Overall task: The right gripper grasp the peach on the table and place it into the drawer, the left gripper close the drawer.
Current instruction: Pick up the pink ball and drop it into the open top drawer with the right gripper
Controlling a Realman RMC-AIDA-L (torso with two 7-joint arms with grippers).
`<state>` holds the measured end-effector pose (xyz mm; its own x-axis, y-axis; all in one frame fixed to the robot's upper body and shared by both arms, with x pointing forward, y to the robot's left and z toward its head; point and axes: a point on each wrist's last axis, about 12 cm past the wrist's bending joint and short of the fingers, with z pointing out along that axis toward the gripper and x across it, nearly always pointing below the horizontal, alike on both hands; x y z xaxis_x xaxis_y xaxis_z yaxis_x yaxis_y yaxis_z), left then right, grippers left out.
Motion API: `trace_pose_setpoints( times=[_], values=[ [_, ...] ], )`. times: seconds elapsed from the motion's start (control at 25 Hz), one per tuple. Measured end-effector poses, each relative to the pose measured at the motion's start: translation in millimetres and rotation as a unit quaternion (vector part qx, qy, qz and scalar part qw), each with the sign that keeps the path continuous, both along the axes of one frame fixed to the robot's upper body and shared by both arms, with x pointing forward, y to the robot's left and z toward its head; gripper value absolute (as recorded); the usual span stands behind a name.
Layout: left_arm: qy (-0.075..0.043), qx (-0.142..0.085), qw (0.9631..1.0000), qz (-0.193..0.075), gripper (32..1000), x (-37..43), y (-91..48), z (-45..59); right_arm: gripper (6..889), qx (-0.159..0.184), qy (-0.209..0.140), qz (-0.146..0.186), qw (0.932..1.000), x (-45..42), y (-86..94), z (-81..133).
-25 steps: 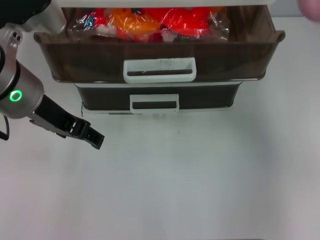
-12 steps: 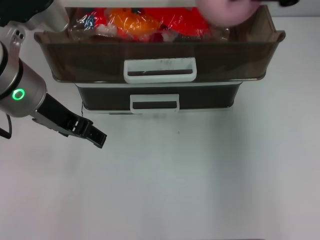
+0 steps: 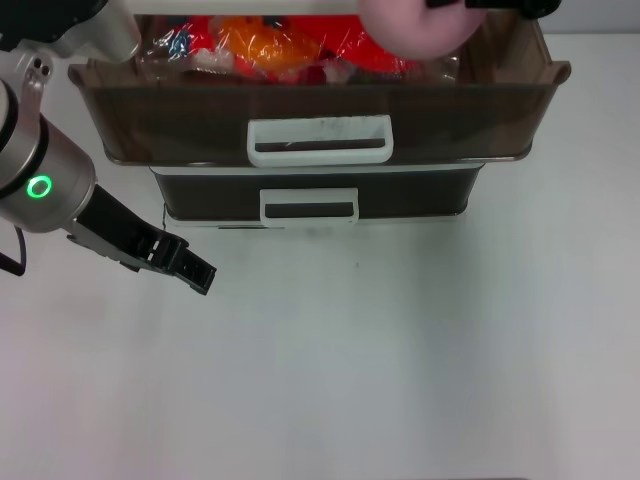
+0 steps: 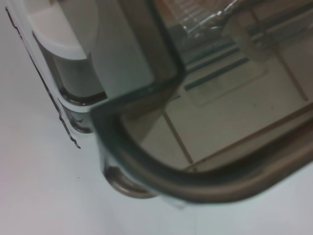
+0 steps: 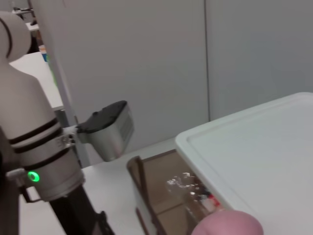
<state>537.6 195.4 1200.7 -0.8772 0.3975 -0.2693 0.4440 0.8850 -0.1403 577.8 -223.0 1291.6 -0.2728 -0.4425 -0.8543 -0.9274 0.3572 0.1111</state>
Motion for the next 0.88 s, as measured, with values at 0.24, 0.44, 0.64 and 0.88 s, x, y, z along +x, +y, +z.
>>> trace_pose_setpoints(
  times=[0.24,0.44,0.64,0.88],
  values=[
    [-0.001,0.0,1.0,-0.001,876,0.2,0.0,0.1,70,-0.002,0.0,-0.011,0.9999,3.3,0.1,-4],
    [-0.003,-0.001,1.0,-0.001,877,0.6,-0.5,0.1,83,0.005,0.014,-0.011,0.9998,9.1,-0.1,-13],
    [-0.004,-0.002,1.0,-0.002,876,0.6,-0.6,0.0,97,0.006,0.018,-0.01,0.9998,10.9,0.9,-15],
    [-0.003,-0.002,1.0,-0.001,877,0.4,-0.3,-0.3,114,0.011,0.017,-0.013,0.9997,11.0,2.2,-17]
  ],
)
